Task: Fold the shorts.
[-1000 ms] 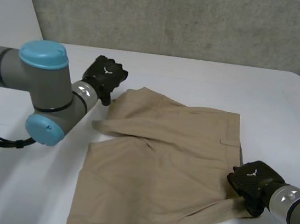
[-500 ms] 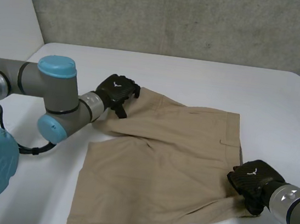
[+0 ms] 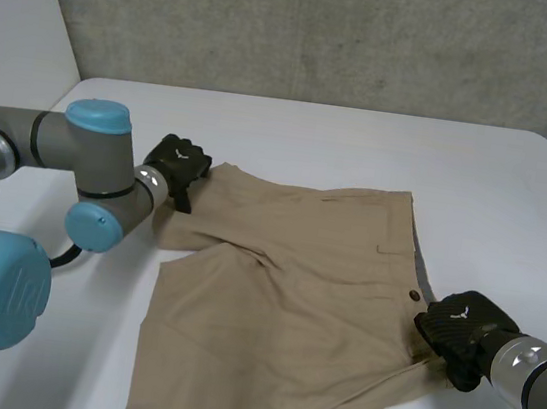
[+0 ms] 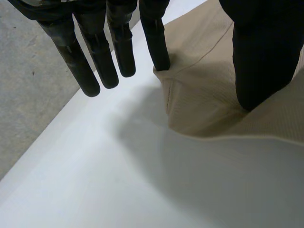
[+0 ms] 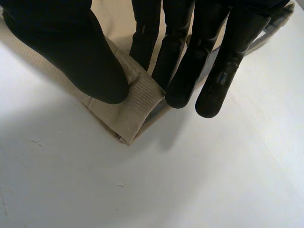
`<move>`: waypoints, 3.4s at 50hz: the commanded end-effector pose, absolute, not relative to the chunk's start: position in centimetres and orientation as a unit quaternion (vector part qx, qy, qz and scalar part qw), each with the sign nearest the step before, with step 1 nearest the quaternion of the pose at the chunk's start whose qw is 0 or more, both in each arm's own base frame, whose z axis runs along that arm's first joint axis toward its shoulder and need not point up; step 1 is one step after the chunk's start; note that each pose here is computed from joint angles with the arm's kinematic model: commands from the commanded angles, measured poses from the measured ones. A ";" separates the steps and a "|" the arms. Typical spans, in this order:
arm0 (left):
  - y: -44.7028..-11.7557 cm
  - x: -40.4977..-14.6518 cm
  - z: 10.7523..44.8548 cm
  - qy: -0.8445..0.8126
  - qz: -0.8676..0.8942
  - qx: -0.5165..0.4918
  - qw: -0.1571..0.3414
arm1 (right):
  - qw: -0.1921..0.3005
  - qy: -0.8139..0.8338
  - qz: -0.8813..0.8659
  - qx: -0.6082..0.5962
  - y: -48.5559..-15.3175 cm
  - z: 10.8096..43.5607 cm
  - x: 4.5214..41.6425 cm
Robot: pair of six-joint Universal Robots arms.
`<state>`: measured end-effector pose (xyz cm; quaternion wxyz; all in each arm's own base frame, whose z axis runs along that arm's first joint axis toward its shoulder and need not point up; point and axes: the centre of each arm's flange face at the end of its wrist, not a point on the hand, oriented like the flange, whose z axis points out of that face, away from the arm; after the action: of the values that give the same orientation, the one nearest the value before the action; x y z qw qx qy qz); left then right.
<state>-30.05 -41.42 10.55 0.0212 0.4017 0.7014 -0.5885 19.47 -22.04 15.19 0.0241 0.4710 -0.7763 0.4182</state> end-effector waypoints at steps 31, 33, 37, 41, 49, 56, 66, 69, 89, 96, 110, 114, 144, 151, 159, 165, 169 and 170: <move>-23.1 -28.6 21.3 0.742 -0.571 0.335 -0.108 | -0.021 -0.796 0.487 0.359 -24.7 17.1 20.2; -21.0 -27.8 21.6 0.751 -0.564 0.321 -0.123 | -0.033 -0.799 0.496 0.338 -25.3 17.3 20.4; -18.3 -26.5 21.2 0.769 -0.547 0.300 -0.139 | -0.050 -0.801 0.510 0.309 -26.2 17.2 20.8; -16.6 -25.2 20.4 0.792 -0.530 0.275 -0.129 | -0.061 -0.797 0.527 0.291 -26.8 17.4 21.3; -12.3 -24.9 18.6 0.820 -0.483 0.289 -0.108 | -0.066 -0.795 0.528 0.291 -27.1 17.2 21.9; -11.7 -24.5 17.9 0.833 -0.467 0.279 -0.098 | -0.051 -0.798 0.531 0.280 -27.4 17.1 21.4; -10.8 -24.1 17.8 0.862 -0.427 0.248 -0.115 | -0.043 -0.798 0.534 0.278 -27.3 16.8 21.4; -10.7 -24.1 17.7 0.864 -0.426 0.243 -0.118 | -0.043 -0.797 0.534 0.278 -27.3 16.8 21.4; -12.5 -25.6 16.9 0.857 -0.430 0.262 -0.107 | -0.040 -0.796 0.534 0.283 -27.0 16.9 21.4; -20.3 -27.5 20.1 0.786 -0.554 0.266 -0.072 | -0.036 -0.776 0.562 0.286 -27.7 18.5 21.8; -32.5 -32.1 19.6 0.692 -0.655 0.303 0.009 | -0.006 -0.694 0.671 0.261 -33.4 20.3 24.4; -35.6 -31.9 18.1 0.680 -0.669 0.299 0.032 | -0.001 -0.671 0.694 0.261 -35.4 19.1 25.8; -41.7 -35.3 10.7 0.572 -0.734 0.365 0.017 | 0.110 -0.555 0.721 0.400 -43.0 11.3 29.8; -41.3 -35.0 14.7 0.550 -0.759 0.348 0.025 | 0.110 -0.501 0.778 0.363 -42.6 16.9 29.7; -38.9 -33.4 22.3 0.527 -0.797 0.294 0.017 | 0.025 -0.492 0.828 0.268 -39.2 26.5 27.8; -35.1 -31.9 24.1 0.563 -0.782 0.265 -0.027 | -0.034 -0.575 0.777 0.252 -35.3 27.4 25.9; -32.5 -30.7 23.6 0.599 -0.757 0.253 -0.054 | -0.041 -0.654 0.711 0.255 -34.1 25.0 24.1; -32.0 -30.5 23.6 0.606 -0.752 0.251 -0.059 | -0.042 -0.668 0.696 0.258 -33.8 24.5 23.9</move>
<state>-32.18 -35.78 23.91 -0.0183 0.2697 0.5561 -0.7859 26.11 -35.97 27.38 -0.0241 0.2540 -0.5616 0.7871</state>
